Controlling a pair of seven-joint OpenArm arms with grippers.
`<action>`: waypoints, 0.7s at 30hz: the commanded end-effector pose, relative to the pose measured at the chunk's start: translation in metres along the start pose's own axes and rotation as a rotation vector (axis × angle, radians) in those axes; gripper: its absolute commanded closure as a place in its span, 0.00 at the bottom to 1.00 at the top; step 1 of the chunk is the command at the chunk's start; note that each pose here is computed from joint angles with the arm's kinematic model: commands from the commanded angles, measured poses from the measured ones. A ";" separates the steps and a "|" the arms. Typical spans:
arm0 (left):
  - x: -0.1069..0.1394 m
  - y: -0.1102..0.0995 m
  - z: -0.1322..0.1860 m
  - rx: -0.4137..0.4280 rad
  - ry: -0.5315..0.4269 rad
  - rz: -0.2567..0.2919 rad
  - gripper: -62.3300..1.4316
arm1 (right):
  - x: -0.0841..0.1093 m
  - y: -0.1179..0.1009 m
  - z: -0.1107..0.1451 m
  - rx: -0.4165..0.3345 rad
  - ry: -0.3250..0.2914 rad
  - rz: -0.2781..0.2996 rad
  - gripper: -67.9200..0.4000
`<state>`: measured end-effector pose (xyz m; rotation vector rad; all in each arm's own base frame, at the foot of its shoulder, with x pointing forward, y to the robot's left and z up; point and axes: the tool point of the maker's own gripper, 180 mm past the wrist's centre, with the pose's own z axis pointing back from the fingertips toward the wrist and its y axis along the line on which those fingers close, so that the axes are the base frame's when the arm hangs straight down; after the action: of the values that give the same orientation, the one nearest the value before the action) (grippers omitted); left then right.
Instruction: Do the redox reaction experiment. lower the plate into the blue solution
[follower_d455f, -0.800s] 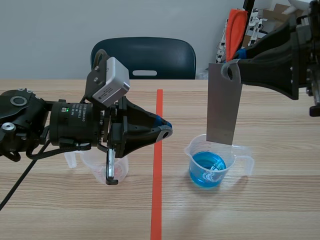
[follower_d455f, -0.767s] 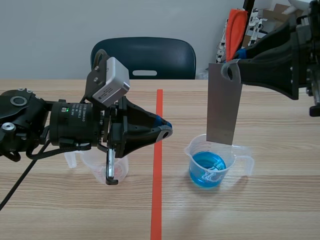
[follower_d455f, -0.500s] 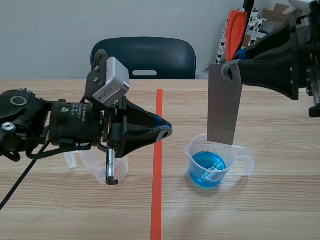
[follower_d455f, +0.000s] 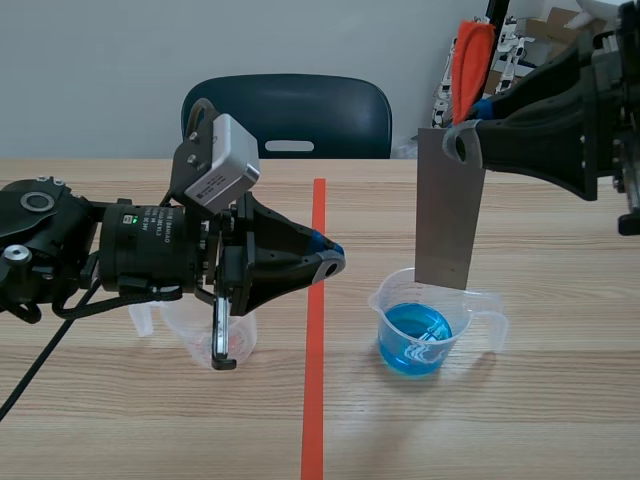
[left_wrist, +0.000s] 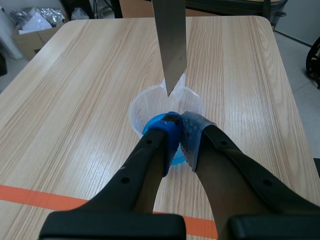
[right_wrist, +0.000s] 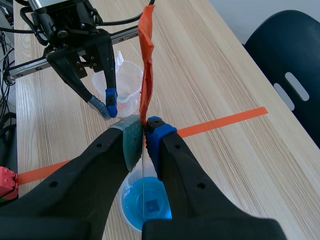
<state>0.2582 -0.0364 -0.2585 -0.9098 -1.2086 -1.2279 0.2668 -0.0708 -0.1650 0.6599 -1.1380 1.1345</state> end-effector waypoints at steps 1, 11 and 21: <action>0.009 0.002 -0.001 0.006 -0.033 0.001 0.93 | 0.012 -0.004 0.004 -0.004 -0.024 0.031 0.99; 0.009 0.002 -0.001 0.006 -0.034 0.001 0.93 | 0.011 -0.004 0.003 -0.004 -0.021 0.032 0.99; 0.007 0.001 0.002 0.008 -0.038 0.011 0.94 | 0.010 -0.003 0.003 -0.003 -0.021 0.030 0.99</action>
<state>0.2579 -0.0364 -0.2584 -0.9120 -1.2098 -1.2267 0.2670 -0.0712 -0.1659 0.6522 -1.1363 1.1402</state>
